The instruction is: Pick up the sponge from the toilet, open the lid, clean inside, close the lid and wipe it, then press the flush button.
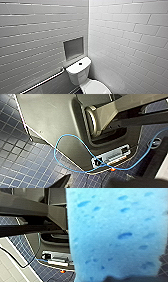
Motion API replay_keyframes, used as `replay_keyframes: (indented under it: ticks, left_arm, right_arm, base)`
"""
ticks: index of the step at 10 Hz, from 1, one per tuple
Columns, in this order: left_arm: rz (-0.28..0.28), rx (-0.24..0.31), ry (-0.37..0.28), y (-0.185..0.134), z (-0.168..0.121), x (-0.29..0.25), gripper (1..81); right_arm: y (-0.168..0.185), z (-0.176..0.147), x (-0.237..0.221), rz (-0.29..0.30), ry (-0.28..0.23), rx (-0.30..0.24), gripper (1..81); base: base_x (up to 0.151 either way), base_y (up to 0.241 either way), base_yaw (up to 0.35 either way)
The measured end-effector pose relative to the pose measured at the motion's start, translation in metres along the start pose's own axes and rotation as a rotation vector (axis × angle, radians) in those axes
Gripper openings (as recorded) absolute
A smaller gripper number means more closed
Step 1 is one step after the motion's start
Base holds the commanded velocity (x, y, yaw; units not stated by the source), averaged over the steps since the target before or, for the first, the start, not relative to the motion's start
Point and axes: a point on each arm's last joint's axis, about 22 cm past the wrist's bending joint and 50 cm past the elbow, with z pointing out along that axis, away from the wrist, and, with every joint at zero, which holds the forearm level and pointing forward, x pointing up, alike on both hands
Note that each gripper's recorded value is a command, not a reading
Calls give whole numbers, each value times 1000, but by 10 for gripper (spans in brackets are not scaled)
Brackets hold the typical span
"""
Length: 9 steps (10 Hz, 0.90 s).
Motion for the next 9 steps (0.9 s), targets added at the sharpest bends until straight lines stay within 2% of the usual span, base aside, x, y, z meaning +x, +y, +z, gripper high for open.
replay_keyframes:
  ticks: [2, 5, 9]
  left_arm:
    - [-11, -9, 36, 1, -1, 14, 811]
    - [-12, 14, 73, -13, -7, 40, 811]
    - [-13, 9, 67, -9, -5, 34, 811]
  right_arm:
    - [1, -1, 11, 18, 30, -2, 10]
    - [10, -2, 14, 20, 32, -24, 10]
    - [6, 0, 12, 21, 32, -20, 10]
  base:
    - [0, 0, 0]
    - [0, 0, 0]
    - [0, 0, 0]
